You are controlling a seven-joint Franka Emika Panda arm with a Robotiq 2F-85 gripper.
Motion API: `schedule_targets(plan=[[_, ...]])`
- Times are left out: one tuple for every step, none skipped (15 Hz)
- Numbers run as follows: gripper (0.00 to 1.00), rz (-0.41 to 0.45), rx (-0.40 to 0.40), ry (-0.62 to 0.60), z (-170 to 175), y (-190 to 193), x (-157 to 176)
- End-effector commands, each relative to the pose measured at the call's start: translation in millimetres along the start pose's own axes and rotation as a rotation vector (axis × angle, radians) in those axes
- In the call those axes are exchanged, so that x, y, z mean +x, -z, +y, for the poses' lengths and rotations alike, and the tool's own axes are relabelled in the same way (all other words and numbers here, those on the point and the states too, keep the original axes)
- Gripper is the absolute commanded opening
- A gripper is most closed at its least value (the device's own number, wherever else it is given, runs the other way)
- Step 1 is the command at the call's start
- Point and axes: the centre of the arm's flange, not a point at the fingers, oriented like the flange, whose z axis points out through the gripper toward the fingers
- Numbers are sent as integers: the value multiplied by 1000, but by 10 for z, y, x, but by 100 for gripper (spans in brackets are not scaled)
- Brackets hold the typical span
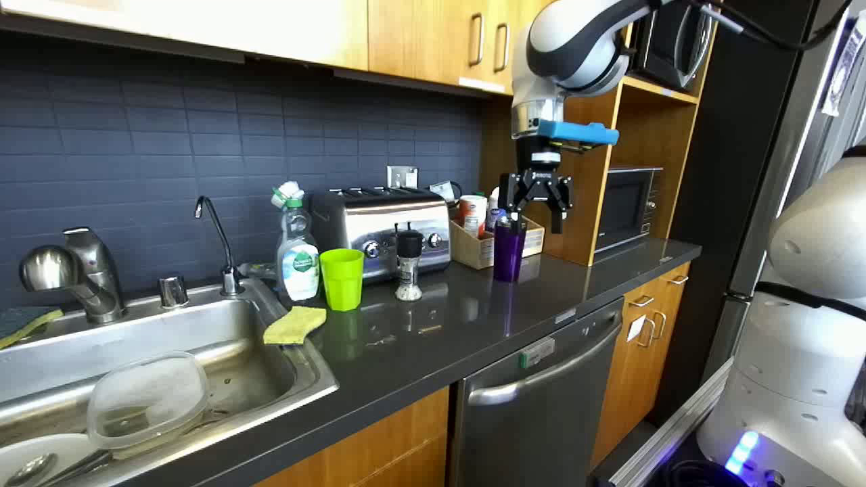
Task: Put the container with a black lid in the wooden seasoning rack on the right
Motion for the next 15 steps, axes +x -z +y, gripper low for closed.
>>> schedule_targets(plan=[[100,0,0,0,0,1,0],[100,0,0,0,0,1,0],[100,0,0,0,0,1,0],[100,0,0,0,0,1,0],[100,0,0,0,0,1,0],[100,0,0,0,0,1,0],[100,0,0,0,0,1,0],[100,0,0,0,0,1,0],[100,0,0,0,0,1,0],[100,0,0,0,0,1,0],[100,0,0,0,0,1,0],[100,10,-18,12,-1,2,52],[100,19,-30,28,-1,7,94],[100,37,-47,49,-8,26,146],[100,55,-64,60,-15,45,187]])
